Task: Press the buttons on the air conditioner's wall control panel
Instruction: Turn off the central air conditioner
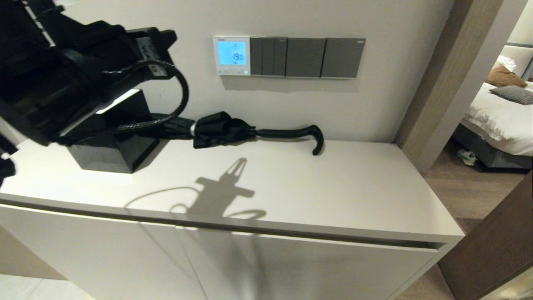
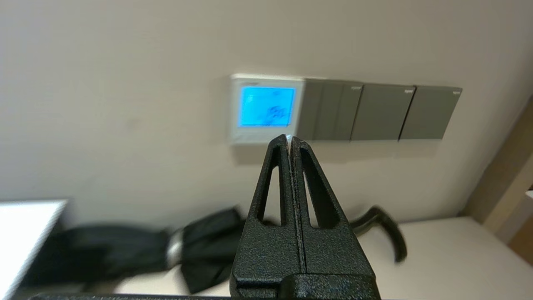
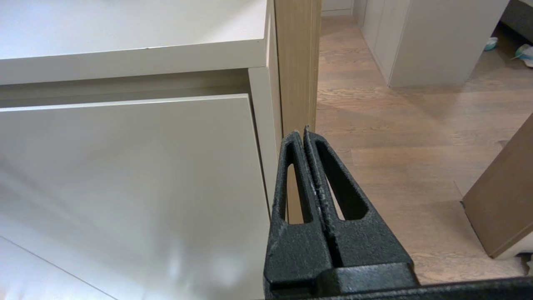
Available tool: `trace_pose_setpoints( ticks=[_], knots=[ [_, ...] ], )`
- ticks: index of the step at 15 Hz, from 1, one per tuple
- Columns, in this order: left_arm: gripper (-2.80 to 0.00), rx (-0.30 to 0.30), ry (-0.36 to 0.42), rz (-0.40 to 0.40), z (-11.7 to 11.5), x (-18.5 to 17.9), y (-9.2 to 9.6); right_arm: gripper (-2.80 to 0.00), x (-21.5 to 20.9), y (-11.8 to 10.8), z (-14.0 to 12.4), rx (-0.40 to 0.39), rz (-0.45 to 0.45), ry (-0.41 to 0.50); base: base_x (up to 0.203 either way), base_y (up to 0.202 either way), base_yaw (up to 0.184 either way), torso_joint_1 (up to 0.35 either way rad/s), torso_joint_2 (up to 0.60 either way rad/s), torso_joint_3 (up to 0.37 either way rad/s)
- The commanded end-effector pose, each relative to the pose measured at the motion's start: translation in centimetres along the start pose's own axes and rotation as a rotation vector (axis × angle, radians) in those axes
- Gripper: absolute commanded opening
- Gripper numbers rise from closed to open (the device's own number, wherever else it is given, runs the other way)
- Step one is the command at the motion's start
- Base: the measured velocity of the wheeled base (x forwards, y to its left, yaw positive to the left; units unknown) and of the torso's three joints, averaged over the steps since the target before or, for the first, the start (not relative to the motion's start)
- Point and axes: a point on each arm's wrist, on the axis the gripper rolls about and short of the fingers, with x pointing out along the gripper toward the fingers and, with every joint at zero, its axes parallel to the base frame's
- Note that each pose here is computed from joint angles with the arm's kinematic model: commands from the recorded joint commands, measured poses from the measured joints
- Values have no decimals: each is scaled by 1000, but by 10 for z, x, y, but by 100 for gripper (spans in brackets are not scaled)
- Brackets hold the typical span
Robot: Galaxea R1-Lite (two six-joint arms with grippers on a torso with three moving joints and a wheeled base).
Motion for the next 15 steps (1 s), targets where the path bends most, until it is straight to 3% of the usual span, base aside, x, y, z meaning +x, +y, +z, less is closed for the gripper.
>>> trace_pose_setpoints(
  ticks=[1,4,7,8,9,12,15],
  knots=[
    [-280,-2,-87,18,33,-65,9,-280,0,0,-1,0,0,3,0,0,0,0,0,0],
    [-280,36,-93,86,44,-131,21,-280,0,0,-1,0,0,3,0,0,0,0,0,0],
    [-280,63,-60,204,41,-193,33,-280,0,0,-1,0,0,4,0,0,0,0,0,0],
    [-280,76,-25,272,32,-210,37,-280,0,0,-1,0,0,3,0,0,0,0,0,0],
    [-280,91,18,392,21,-219,41,-280,0,0,-1,0,0,3,0,0,0,0,0,0],
    [-280,139,147,665,-19,-223,49,-280,0,0,-1,0,0,3,0,0,0,0,0,0],
    [-280,145,141,852,-35,-239,57,-280,0,0,-1,0,0,3,0,0,0,0,0,0]
  ],
)
